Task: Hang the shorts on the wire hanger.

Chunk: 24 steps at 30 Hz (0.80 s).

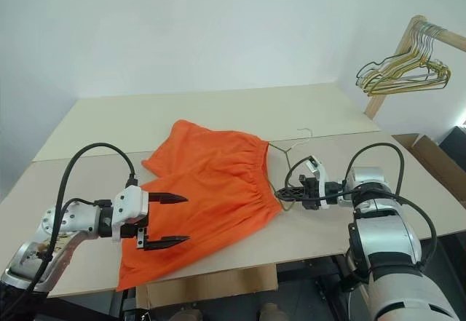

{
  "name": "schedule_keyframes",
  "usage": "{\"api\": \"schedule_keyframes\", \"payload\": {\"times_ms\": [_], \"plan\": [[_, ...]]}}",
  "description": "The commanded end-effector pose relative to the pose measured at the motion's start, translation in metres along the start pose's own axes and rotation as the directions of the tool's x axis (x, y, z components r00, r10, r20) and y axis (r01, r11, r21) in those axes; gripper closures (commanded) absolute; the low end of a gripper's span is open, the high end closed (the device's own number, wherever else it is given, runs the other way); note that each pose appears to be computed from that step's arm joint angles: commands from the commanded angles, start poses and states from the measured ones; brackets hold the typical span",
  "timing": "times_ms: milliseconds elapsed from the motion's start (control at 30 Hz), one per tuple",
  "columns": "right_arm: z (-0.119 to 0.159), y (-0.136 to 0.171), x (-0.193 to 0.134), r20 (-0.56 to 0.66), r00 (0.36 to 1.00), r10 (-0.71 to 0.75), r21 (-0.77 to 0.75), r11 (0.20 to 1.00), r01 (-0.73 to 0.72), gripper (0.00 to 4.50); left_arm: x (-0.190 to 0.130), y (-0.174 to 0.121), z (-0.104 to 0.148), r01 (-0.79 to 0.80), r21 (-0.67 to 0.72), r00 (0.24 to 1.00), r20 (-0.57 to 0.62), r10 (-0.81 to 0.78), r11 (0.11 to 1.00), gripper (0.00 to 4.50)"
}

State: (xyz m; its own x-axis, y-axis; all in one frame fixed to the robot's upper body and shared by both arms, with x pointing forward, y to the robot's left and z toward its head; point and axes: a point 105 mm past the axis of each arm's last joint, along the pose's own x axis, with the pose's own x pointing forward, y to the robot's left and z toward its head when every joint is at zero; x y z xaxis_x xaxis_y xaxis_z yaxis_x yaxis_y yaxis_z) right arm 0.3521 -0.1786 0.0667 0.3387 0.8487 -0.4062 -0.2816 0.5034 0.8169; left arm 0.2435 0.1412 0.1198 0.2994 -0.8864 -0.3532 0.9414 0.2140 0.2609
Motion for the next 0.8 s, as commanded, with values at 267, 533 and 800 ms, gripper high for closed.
{"api": "schedule_keyframes", "payload": {"times_ms": [267, 533, 800], "plan": [[0.042, 0.049, 0.007, 0.124, 0.991, 0.042, -0.673, 0.737, 0.053, 4.50, -0.007, 0.026, 0.031, -0.099, 0.116, 0.993, 0.077, 0.090, 0.988, 0.02], [0.038, 0.073, 0.013, 0.048, 0.999, 0.008, -0.915, 0.402, 0.041, 4.50, -0.039, 0.110, 0.110, -0.397, 0.213, 0.896, 0.299, 0.327, 0.893, 0.02], [0.021, 0.084, 0.034, -0.075, 0.997, -0.018, -0.969, 0.236, -0.069, 4.50, -0.061, 0.145, 0.115, -0.221, 0.386, 0.975, 0.123, 0.187, 0.896, 0.02]]}}
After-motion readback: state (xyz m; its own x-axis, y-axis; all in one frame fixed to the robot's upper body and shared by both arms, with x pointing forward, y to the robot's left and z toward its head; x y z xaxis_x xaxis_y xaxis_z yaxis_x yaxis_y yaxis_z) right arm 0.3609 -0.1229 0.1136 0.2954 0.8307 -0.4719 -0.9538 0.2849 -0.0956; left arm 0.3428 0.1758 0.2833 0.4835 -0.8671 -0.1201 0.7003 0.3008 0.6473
